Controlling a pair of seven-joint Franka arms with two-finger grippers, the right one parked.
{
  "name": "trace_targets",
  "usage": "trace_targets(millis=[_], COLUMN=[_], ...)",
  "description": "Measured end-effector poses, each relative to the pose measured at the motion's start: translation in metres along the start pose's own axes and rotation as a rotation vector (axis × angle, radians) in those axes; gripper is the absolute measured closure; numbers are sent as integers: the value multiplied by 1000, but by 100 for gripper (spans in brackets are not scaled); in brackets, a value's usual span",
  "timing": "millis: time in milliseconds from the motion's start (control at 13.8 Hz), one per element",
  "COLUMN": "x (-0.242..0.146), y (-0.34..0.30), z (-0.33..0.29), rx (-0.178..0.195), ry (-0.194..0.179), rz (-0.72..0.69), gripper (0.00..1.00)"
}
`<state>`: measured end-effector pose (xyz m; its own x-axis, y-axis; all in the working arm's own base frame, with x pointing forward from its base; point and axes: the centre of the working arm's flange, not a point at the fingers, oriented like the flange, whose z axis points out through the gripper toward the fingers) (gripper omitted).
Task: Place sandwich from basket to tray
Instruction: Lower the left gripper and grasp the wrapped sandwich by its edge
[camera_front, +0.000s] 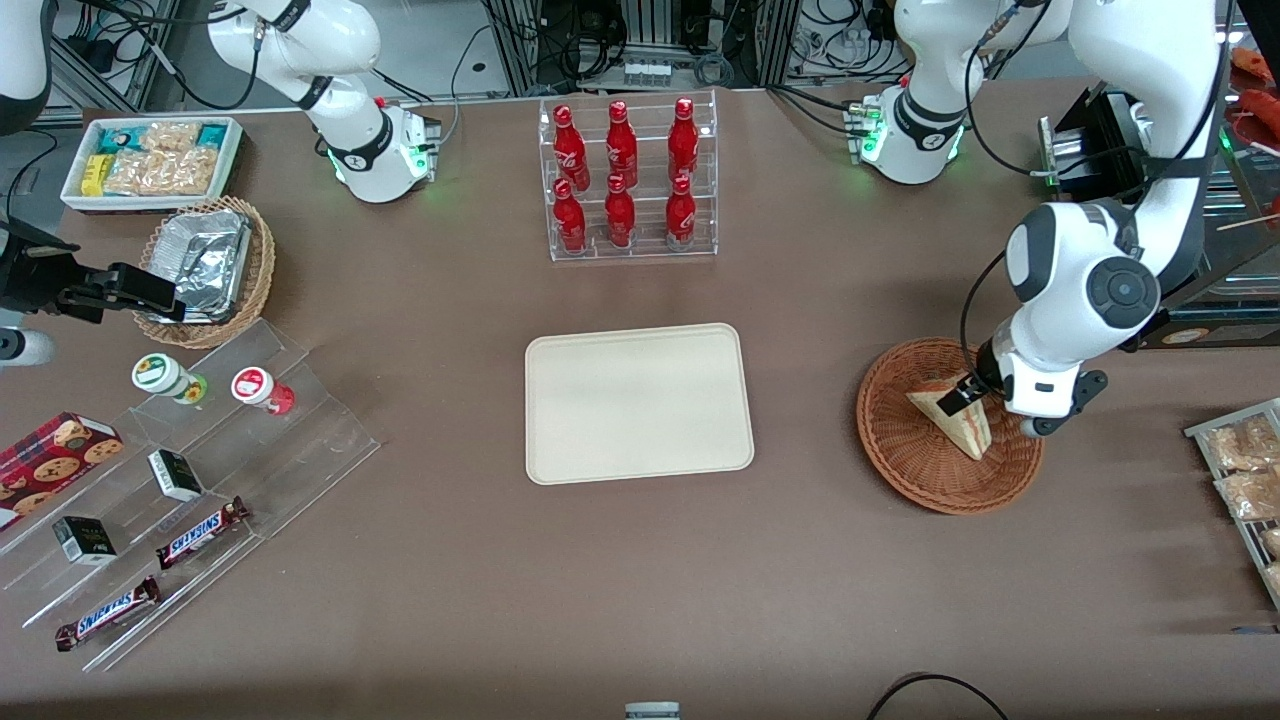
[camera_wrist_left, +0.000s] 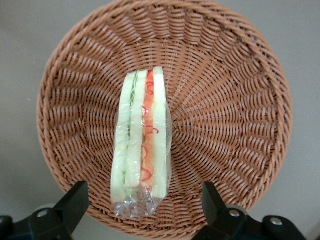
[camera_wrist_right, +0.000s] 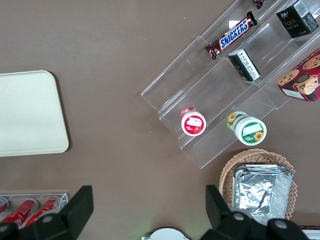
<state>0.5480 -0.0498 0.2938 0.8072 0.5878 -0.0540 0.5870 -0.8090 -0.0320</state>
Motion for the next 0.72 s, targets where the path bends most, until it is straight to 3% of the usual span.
trace_targets(millis=[725], x=[9], y=[-5], z=[42], rx=[18], ry=[-22], rz=[18], gripper=[0])
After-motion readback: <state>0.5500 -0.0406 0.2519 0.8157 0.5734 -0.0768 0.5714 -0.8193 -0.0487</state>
